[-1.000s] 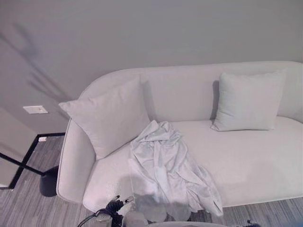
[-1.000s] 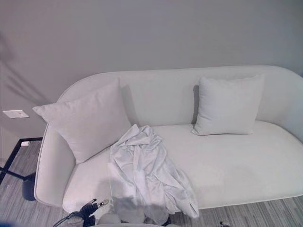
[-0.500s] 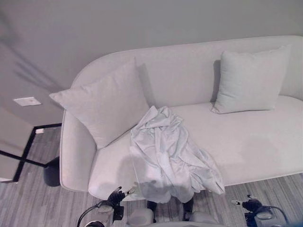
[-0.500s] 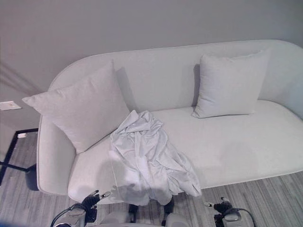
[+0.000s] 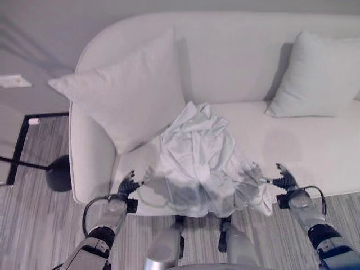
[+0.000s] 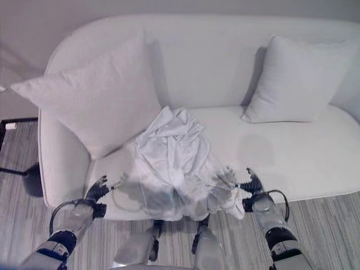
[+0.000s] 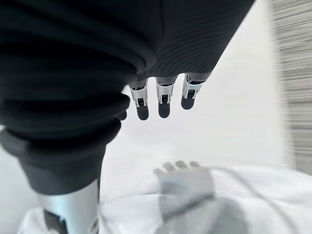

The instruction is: Hang the clothes on the sofa on the clothes rack.

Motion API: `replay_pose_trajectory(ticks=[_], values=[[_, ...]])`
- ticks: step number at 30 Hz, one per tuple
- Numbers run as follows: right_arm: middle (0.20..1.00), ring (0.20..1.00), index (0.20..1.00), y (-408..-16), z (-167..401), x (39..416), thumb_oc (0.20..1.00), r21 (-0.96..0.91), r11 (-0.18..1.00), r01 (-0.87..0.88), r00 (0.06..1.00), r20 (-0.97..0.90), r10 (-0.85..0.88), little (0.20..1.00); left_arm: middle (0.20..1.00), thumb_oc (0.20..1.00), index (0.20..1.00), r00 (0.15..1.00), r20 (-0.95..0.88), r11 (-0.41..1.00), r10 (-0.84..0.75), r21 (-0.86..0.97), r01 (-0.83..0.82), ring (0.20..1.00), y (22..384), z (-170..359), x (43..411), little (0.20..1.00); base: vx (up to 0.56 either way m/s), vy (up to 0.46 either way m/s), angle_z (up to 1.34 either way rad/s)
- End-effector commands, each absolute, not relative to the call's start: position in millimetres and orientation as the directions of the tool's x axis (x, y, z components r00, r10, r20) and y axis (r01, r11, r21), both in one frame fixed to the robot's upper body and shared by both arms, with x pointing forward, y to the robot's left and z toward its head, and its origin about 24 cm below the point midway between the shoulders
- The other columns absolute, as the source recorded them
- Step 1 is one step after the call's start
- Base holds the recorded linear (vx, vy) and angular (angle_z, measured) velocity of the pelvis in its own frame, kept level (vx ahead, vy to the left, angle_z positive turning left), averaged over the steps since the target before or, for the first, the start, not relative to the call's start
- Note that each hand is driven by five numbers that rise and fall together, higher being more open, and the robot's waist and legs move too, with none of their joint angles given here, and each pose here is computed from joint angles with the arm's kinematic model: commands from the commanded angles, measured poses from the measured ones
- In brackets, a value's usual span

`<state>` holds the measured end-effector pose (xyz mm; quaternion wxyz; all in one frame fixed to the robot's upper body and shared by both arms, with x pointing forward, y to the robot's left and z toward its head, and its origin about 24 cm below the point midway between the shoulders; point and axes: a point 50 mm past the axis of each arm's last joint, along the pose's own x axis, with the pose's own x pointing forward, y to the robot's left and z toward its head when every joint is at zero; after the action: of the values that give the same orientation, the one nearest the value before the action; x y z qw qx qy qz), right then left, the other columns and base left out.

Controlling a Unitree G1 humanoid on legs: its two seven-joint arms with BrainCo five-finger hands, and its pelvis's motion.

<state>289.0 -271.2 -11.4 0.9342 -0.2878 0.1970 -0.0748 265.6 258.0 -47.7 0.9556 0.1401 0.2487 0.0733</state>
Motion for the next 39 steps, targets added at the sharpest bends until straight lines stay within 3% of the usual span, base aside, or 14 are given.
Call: replay_pose_trajectory(ticks=[1, 11, 22, 28, 39], values=[[1.000, 1.000, 1.000, -287, 29, 311, 1.000, -0.634, 0.766, 0.107, 0.946, -0.171, -0.274, 1.000, 1.000, 1.000, 1.000, 0.891, -0.391, 0.944, 0.231, 0.312, -0.107, 1.000, 258, -36, 279, 1.000, -0.03, -0.046, 0.26], [1.000, 1.000, 1.000, -241, 94, 372, 1.000, -0.625, 0.776, 0.085, 0.991, -0.030, -0.133, 1.000, 1.000, 1.000, 1.000, 0.941, -0.226, 0.886, 0.253, 0.446, -0.131, 1.000, 273, 29, 334, 1.000, -0.04, -0.018, 0.06], [1.000, 1.000, 1.000, -196, 123, 400, 1.000, -0.643, 0.765, 0.026, 0.999, -0.007, -0.039, 1.000, 1.000, 1.000, 1.000, 0.957, -0.049, 0.784, 0.286, 0.587, -0.204, 1.000, 289, 105, 371, 1.000, -0.01, -0.001, 0.01], [1.000, 1.000, 1.000, -177, 139, 412, 1.000, -0.660, 0.751, 0.035, 0.999, 0.010, -0.039, 1.000, 1.000, 1.000, 1.000, 0.962, 0.026, 0.760, 0.272, 0.607, -0.231, 1.000, 278, 134, 386, 1.000, 0.00, 0.013, 0.01], [1.000, 1.000, 1.000, -164, 137, 415, 1.000, -0.702, 0.712, 0.019, 0.999, -0.008, -0.035, 1.000, 1.000, 1.000, 1.000, 0.976, 0.063, 0.765, 0.210, 0.611, -0.204, 1.000, 245, 139, 397, 1.000, 0.00, 0.003, 0.00]])
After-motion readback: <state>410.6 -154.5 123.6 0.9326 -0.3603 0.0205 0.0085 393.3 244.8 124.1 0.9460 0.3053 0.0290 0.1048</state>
